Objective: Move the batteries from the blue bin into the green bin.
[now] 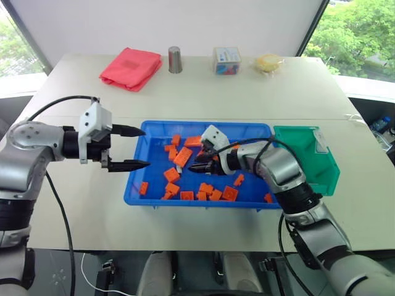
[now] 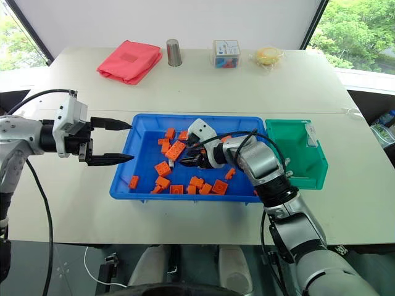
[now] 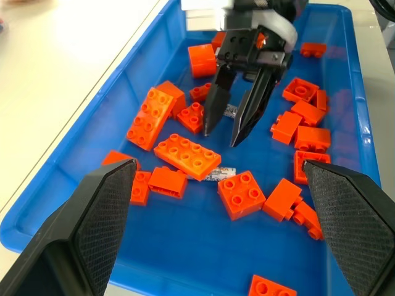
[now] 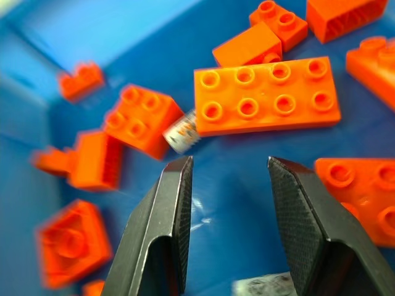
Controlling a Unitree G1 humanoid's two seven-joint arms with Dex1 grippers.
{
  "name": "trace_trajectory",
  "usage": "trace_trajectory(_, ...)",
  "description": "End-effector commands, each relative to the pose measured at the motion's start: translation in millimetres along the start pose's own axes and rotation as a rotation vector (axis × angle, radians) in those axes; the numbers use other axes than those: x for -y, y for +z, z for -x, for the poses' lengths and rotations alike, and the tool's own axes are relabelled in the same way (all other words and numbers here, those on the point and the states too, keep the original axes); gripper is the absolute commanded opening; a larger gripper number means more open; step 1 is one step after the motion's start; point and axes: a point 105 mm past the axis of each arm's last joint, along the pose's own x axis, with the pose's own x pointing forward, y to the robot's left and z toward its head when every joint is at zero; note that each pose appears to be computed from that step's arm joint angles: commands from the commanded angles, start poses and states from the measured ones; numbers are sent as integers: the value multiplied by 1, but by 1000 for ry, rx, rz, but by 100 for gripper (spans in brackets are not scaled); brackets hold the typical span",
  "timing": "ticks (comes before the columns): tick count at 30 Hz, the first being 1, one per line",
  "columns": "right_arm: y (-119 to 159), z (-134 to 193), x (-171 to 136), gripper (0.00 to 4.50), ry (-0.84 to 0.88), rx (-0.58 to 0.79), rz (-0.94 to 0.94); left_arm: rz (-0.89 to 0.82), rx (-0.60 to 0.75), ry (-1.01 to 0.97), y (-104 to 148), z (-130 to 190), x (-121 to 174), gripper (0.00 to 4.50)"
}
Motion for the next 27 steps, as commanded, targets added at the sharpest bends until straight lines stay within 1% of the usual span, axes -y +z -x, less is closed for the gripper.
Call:
trace_trajectory(1, 10, 5, -8, 193, 74, 72, -218, -59, 4, 20, 12, 9, -1, 450)
trace_trajectory(4, 9, 4, -17, 193, 143, 99, -388, -57, 6, 19, 13, 9, -1, 450)
trace_trajectory(6, 7, 0, -17, 193, 150, 117, -488, -54, 14, 19, 16, 9, -2, 450)
trace_trajectory(10, 5, -12, -6, 193, 116, 165, -675, -56, 16, 21, 18, 10, -3, 450)
trace_trajectory(13, 2, -18, 6, 193, 66, 197, -780, -58, 14, 22, 18, 10, -4, 450)
trace_trajectory(16, 1, -18, 10, 268, 43, 209, -809, -58, 11, 26, 17, 10, -4, 450)
trace_trajectory(18, 2, -16, 11, 371, 44, 219, -817, -57, 8, 28, 16, 11, -4, 450)
trace_trajectory(20, 2, -16, 14, 446, 29, 226, -833, -55, 7, 31, 15, 11, -4, 450)
trace_trajectory(25, 8, -23, 15, 446, 43, 248, -880, -59, 9, 34, 15, 10, -5, 450)
trace_trajectory(27, 10, -32, 13, 446, 58, 250, -901, -64, 11, 33, 16, 9, -6, 450)
